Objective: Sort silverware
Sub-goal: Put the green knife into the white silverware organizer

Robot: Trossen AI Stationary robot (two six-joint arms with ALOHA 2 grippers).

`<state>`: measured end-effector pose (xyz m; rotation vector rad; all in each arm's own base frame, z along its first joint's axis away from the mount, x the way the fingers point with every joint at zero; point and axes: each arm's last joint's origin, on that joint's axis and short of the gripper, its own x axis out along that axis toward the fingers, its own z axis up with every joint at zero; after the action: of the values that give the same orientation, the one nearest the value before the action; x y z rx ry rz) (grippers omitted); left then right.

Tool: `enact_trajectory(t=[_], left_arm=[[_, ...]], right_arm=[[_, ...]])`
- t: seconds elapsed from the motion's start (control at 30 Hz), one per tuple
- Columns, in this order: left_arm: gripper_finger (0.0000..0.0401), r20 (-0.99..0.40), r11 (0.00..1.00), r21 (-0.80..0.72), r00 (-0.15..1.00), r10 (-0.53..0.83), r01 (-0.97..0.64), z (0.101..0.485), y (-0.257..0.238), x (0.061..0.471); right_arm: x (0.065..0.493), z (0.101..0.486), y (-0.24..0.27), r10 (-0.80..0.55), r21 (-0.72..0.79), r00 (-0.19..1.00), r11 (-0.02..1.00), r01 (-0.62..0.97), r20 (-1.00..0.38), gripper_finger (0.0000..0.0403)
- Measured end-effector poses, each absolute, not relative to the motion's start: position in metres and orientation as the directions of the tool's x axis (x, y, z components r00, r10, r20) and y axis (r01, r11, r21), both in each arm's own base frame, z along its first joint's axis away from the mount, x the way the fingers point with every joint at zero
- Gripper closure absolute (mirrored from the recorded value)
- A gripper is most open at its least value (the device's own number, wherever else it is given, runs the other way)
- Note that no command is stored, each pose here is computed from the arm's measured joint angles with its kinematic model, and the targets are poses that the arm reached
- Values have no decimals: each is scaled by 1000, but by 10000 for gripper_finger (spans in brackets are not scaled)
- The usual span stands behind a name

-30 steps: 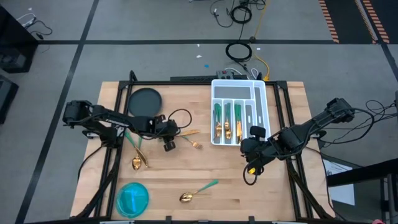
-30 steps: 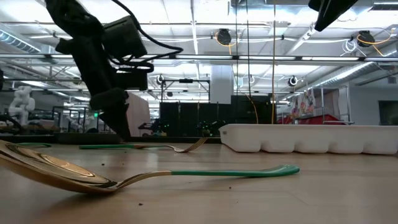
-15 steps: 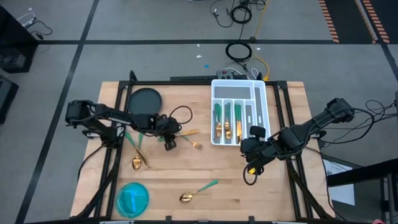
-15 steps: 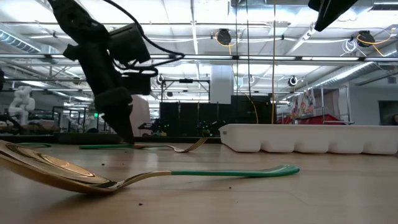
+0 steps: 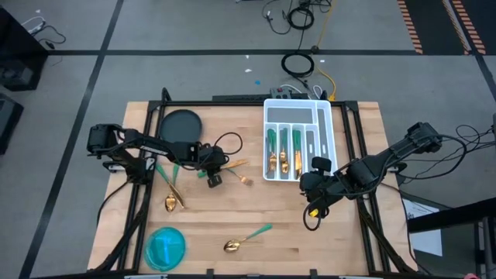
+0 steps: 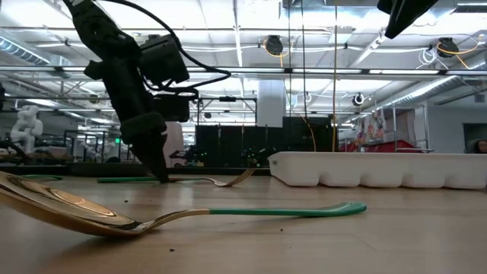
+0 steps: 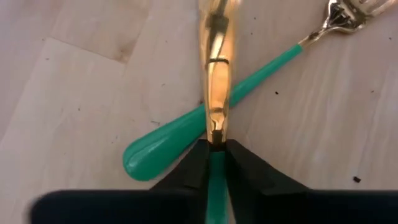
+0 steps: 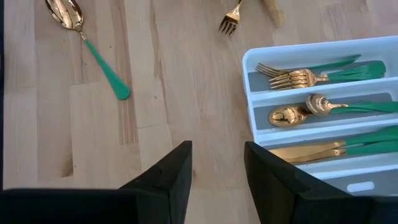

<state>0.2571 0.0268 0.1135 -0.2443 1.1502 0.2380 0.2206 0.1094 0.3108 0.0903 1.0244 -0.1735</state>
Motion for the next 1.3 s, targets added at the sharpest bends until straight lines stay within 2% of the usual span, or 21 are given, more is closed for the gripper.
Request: enact_trajectory(t=[0.07, 0.33, 0.83, 1.03, 1.3], left_arm=[[376, -921, 948, -70, 386, 58, -311, 113, 27, 257], [376, -924, 942, -83, 380, 50, -325, 114, 26, 255], [376, -903, 930, -149, 430, 11, -336, 145, 18, 248], [376, -871, 936, -156, 490, 20, -316, 161, 12, 250], [376, -787, 969, -101, 614, 60, -224, 206, 11, 276]], right_arm=[[221, 311, 109, -102, -7, 507, 983, 186, -856, 264], [221, 311, 109, -102, -2, 507, 981, 192, -856, 264], [220, 311, 109, -102, -3, 507, 981, 192, -856, 264], [217, 312, 108, -107, -13, 499, 982, 188, -860, 264], [197, 329, 96, -110, 18, 539, 974, 227, -835, 264]])
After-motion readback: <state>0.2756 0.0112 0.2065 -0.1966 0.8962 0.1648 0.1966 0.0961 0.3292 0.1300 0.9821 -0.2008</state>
